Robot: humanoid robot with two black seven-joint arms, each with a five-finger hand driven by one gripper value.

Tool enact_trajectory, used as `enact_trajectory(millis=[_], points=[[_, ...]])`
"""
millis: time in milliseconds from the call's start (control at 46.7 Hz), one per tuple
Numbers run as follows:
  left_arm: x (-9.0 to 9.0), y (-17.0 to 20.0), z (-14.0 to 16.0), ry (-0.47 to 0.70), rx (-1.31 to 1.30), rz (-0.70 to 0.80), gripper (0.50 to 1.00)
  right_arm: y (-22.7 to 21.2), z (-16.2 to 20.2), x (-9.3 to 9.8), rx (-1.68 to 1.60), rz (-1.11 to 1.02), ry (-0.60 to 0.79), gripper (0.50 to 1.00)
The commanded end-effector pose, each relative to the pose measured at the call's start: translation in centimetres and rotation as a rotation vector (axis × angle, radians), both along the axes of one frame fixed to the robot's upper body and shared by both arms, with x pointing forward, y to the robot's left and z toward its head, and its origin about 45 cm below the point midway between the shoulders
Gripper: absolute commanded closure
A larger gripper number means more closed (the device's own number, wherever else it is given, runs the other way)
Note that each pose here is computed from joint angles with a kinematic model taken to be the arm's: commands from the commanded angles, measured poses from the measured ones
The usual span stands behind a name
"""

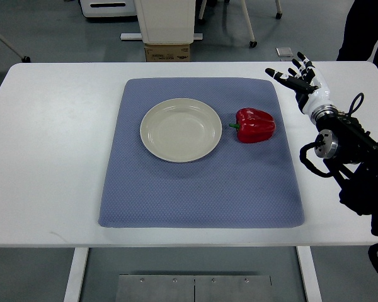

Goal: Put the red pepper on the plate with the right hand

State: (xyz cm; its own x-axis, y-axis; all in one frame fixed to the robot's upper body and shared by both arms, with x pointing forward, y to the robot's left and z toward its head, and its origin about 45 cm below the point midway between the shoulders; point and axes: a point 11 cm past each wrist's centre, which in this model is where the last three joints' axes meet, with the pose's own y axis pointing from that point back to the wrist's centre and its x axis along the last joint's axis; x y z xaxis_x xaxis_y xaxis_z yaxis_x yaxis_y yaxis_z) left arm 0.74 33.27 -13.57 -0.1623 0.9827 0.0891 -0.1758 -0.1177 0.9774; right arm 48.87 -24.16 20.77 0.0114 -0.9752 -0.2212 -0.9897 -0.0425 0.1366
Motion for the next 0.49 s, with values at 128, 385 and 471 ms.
enact_trajectory(millis=[128, 385, 471], points=[[0.00, 0.00, 0.00, 0.000, 0.000, 0.000, 0.500, 0.25, -0.26, -0.12, 0.000, 0.005, 0.005, 0.500], [0.10, -0.08, 0.00, -0.003, -0.007, -0.001, 0.500, 0.44, -0.42, -0.20, -0.008, 0.014, 0.008, 0.500], [0.11, -0.11, 0.00, -0.003, -0.010, -0.001, 0.500, 0.44, -0.42, -0.20, -0.008, 0.014, 0.008, 0.500]])
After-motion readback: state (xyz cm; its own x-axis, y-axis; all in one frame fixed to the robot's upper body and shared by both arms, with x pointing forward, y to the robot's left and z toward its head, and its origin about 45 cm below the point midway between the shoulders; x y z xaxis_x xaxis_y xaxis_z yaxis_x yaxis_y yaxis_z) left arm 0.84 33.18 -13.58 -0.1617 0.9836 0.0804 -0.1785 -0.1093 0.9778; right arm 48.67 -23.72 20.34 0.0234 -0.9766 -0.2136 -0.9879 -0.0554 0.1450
